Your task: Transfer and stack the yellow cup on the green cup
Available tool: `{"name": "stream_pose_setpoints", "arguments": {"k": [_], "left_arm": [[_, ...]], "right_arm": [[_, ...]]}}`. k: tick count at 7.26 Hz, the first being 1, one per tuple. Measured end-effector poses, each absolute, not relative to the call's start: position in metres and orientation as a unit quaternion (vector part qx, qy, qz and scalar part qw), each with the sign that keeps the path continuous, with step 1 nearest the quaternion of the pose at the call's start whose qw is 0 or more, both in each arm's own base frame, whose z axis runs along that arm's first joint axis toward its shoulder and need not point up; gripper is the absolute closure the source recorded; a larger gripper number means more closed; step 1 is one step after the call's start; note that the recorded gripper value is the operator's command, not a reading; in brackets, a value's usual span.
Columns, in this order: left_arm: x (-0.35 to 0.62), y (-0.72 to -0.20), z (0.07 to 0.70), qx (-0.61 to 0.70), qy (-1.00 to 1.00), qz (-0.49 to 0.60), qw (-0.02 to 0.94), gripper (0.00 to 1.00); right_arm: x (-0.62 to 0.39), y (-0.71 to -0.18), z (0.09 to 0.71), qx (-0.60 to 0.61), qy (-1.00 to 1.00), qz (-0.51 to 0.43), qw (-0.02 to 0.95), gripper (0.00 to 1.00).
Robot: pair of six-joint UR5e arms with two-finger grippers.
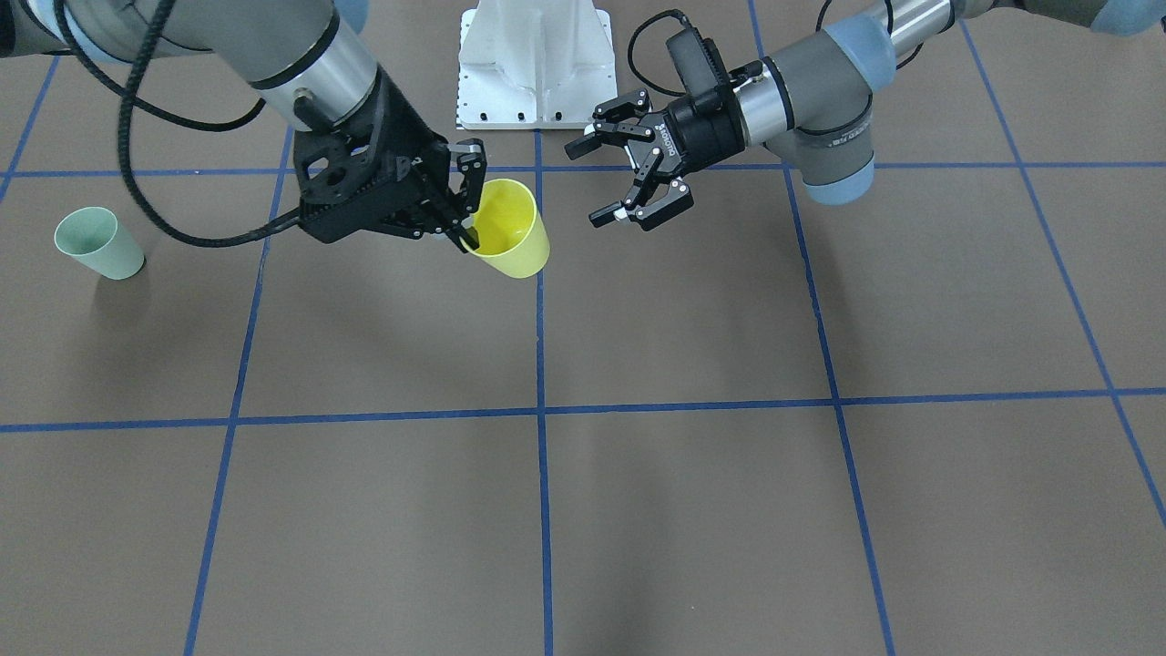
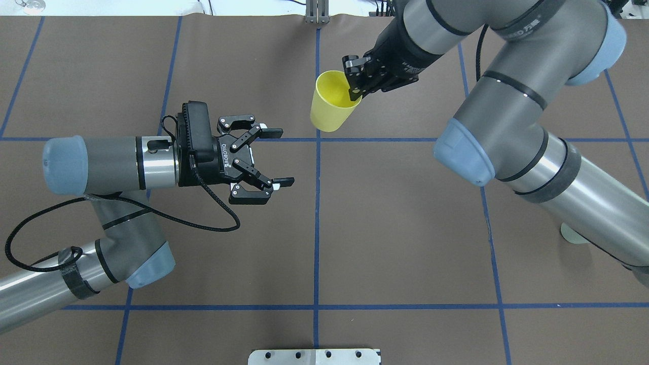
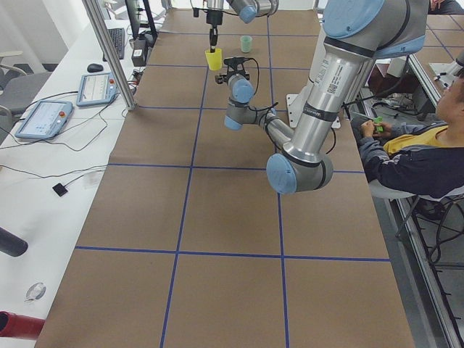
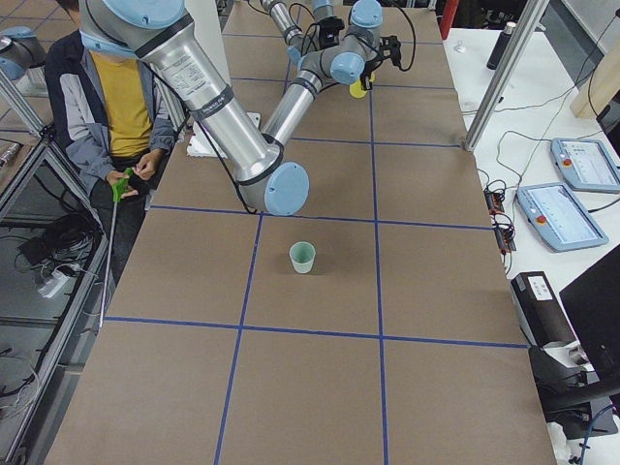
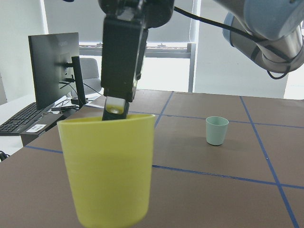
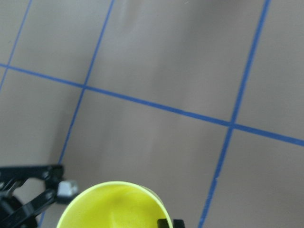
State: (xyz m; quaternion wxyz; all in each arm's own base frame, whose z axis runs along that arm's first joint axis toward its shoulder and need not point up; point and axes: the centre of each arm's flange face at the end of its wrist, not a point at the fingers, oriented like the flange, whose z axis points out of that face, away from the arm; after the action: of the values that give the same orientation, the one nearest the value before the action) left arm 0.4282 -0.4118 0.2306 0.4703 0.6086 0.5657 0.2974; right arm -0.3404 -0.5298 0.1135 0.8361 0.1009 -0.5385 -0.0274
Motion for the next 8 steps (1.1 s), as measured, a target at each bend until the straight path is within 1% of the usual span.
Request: {"name": "stream_pose_setpoints", "arguments": {"k": [2, 4, 6, 8], "left_arm": [[0.433, -0.422, 0.247, 0.582, 0.573, 0.277, 0.506, 0.00], [0.432, -0.442, 0.283, 0.520, 0.578, 0.231, 0.585, 0.00], [0.401, -0.493, 0.341, 0.439, 0.511, 0.202, 0.711, 0.00], [0.341, -0.546, 0.389, 0.324, 0.428, 0.163, 0.828, 0.00]], "right_arm": [[-0.276, -0.569, 0.161, 0.098, -0.499, 0.035, 0.860, 1.00], [-0.226, -0.588, 0.210, 0.110, -0.469, 0.047, 0.875, 1.00], [-0.190, -0.595, 0.238, 0.124, -0.452, 0.046, 0.882, 1.00], [-0.166, -0.589, 0.263, 0.128, -0.441, 0.048, 0.887, 1.00]]}}
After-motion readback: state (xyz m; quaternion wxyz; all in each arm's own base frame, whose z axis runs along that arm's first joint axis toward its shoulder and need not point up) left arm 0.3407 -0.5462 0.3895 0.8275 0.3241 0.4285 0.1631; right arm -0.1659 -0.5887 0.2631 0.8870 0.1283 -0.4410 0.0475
